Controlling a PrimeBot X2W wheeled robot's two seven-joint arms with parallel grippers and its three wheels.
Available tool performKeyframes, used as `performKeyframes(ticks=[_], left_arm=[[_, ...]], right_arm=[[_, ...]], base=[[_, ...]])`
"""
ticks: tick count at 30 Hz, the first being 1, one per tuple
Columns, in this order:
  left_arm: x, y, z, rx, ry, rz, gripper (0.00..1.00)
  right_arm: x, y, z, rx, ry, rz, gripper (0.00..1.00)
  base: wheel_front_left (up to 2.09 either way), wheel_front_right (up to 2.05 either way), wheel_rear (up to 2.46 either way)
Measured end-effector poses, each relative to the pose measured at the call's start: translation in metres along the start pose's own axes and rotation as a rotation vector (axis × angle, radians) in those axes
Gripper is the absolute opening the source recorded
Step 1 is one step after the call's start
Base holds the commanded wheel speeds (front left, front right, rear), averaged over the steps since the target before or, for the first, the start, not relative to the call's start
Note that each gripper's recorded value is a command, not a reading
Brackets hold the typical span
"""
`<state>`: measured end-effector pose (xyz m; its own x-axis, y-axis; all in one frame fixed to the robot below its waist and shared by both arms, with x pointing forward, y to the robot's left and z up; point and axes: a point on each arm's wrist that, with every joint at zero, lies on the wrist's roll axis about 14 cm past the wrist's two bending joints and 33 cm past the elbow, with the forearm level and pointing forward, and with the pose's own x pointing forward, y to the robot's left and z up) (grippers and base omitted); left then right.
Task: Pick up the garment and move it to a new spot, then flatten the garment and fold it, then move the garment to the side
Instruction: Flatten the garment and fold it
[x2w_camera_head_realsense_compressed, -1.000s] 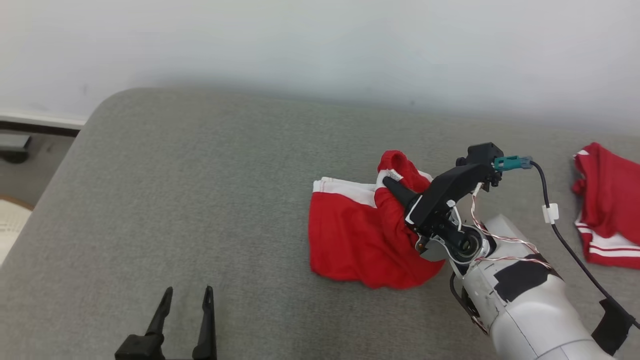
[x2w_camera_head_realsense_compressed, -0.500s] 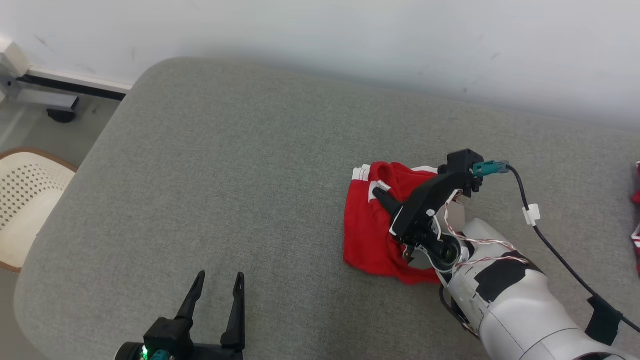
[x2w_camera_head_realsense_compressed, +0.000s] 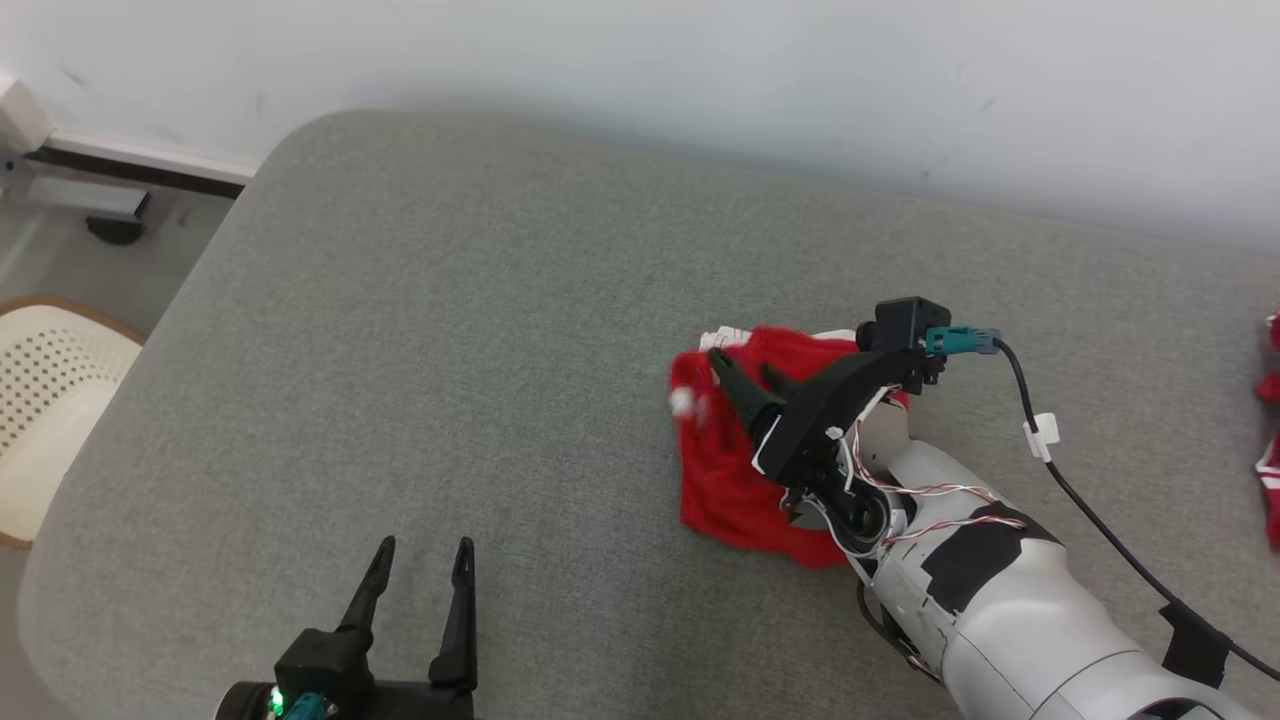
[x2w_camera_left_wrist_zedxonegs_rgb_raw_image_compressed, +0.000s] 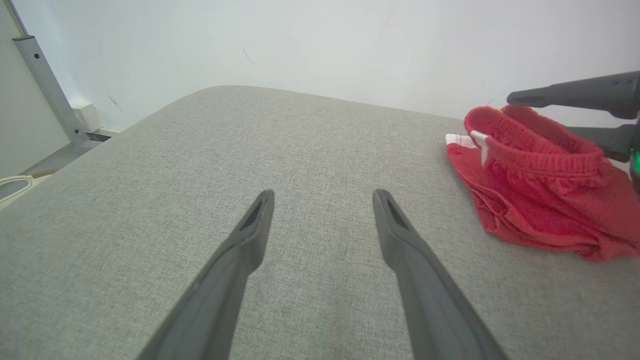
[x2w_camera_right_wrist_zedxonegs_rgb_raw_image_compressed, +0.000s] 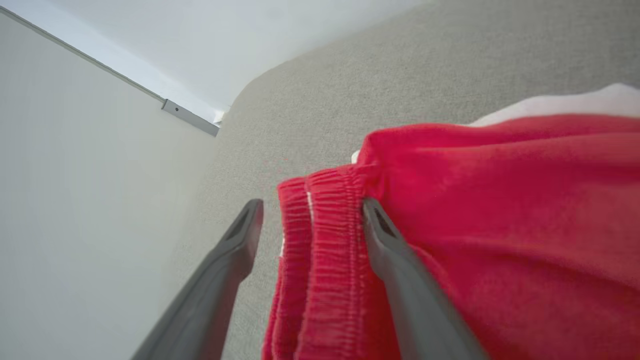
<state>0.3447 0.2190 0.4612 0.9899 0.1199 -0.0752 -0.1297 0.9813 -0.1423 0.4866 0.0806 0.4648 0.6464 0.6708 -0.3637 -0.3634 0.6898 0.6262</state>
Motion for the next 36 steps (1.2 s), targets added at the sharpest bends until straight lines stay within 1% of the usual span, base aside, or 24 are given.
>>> performKeyframes(ticks=[3, 4, 5, 9, 10, 11, 13, 15, 18, 22, 25, 29, 31, 36], left_arm=[[0.000, 0.001, 0.002, 0.006, -0.007, -0.001, 1.00], [-0.002, 0.000, 0.001, 0.007, -0.007, -0.006, 1.00], [-0.002, 0.000, 0.001, 0.007, -0.007, -0.006, 1.00], [-0.004, 0.000, 0.003, 0.020, -0.013, -0.009, 1.00], [-0.004, 0.001, 0.003, 0.021, -0.015, -0.007, 1.00], [-0.004, 0.001, 0.004, 0.024, -0.018, -0.008, 1.00], [-0.005, 0.002, 0.005, 0.026, -0.022, -0.010, 1.00], [-0.007, 0.003, 0.004, 0.031, -0.023, -0.010, 1.00], [-0.005, 0.001, 0.008, 0.036, -0.035, -0.016, 1.00], [-0.003, -0.003, 0.010, 0.044, -0.044, -0.034, 1.00], [0.001, -0.009, 0.012, 0.060, -0.051, -0.056, 1.00], [0.004, -0.012, 0.015, 0.067, -0.060, -0.066, 1.00], [0.005, -0.012, 0.017, 0.069, -0.064, -0.067, 1.00], [0.008, -0.014, 0.020, 0.076, -0.073, -0.073, 1.00]], right_arm=[[-0.005, 0.005, 0.011, -0.017, -0.053, 0.009, 1.00], [-0.011, 0.006, 0.022, -0.039, -0.106, 0.010, 1.00], [-0.011, 0.006, 0.022, -0.039, -0.106, 0.010, 1.00], [-0.029, 0.000, 0.056, -0.117, -0.245, 0.005, 1.00], [-0.036, -0.005, 0.065, -0.166, -0.280, -0.002, 1.00], [-0.043, -0.009, 0.074, -0.189, -0.323, -0.011, 1.00], [-0.058, -0.022, 0.083, -0.202, -0.380, -0.037, 1.00], [-0.071, -0.034, 0.088, -0.250, -0.413, -0.062, 1.00], [-0.092, -0.052, 0.097, -0.289, -0.453, -0.104, 1.00], [-0.128, -0.066, 0.120, -0.352, -0.561, -0.137, 1.00], [-0.158, -0.083, 0.105, -0.413, -0.610, -0.190, 1.00], [-0.185, -0.089, 0.090, -0.445, -0.669, -0.236, 1.00], [-0.198, -0.093, 0.082, -0.427, -0.701, -0.269, 1.00], [-0.221, -0.092, 0.065, -0.465, -0.729, -0.316, 1.00]], base=[[0.00, 0.00, 0.00], [0.00, 0.00, 0.00], [0.00, 0.00, 0.00], [0.00, 0.00, 0.00], [0.00, 0.00, 0.00], [0.00, 0.00, 0.00], [0.00, 0.00, 0.00], [0.00, 0.00, 0.00], [0.00, 0.00, 0.00], [0.00, 0.00, 0.00], [0.00, 0.00, 0.00], [0.00, 0.00, 0.00], [0.00, 0.00, 0.00], [0.00, 0.00, 0.00]])
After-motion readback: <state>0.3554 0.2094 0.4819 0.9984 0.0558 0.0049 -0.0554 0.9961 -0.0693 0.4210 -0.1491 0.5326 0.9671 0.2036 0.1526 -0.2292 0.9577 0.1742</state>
